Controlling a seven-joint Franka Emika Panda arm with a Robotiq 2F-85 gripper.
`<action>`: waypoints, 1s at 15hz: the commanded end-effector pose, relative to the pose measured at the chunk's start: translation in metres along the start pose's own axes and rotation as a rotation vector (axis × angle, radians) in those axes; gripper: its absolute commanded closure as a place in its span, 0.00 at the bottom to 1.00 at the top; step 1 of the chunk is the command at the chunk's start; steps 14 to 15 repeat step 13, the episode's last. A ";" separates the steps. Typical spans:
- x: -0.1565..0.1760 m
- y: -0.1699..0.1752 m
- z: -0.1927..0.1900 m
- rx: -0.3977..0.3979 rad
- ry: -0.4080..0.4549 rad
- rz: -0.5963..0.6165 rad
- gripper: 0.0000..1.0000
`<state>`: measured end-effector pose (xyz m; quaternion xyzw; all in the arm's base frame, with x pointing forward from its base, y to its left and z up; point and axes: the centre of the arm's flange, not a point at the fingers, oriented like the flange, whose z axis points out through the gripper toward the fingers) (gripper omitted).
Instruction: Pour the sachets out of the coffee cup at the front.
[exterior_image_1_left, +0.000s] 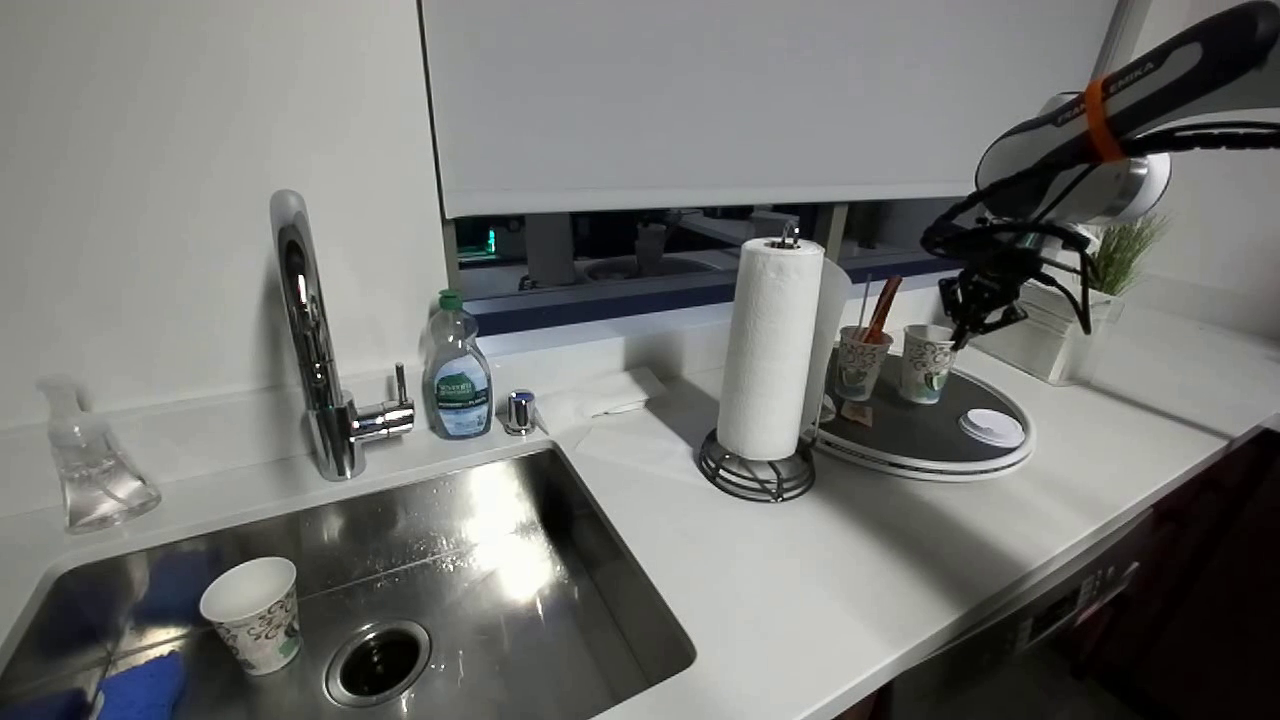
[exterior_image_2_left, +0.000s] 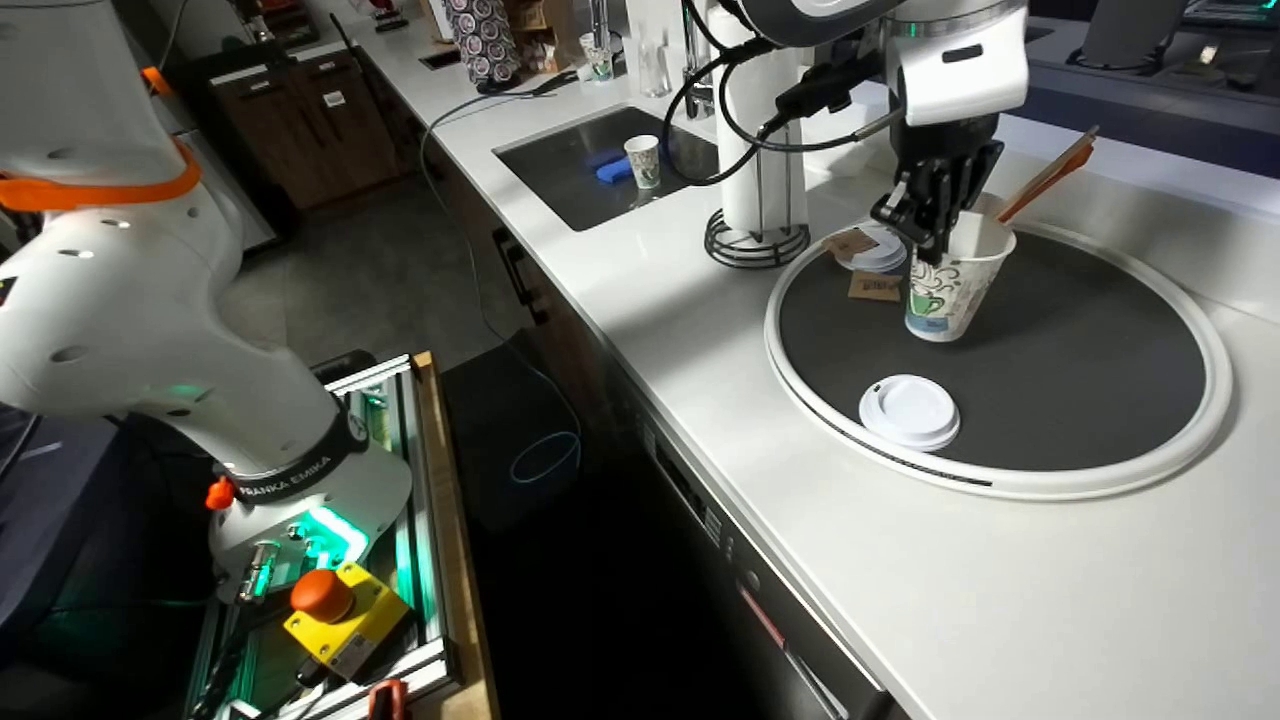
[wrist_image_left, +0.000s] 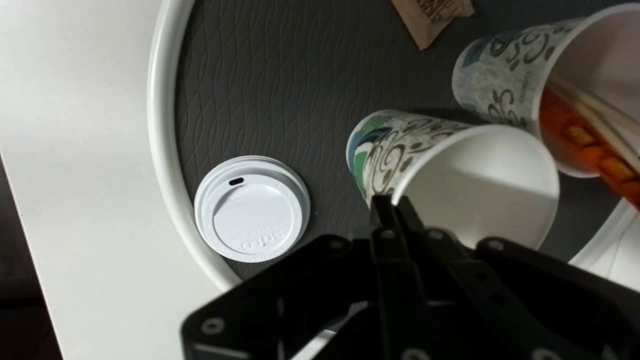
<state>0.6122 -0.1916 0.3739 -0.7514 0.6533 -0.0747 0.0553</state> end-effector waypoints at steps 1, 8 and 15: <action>-0.002 0.005 0.008 -0.068 0.020 0.060 0.99; -0.010 0.010 -0.004 -0.118 0.067 0.048 0.42; -0.008 0.003 -0.028 -0.094 0.146 0.005 0.29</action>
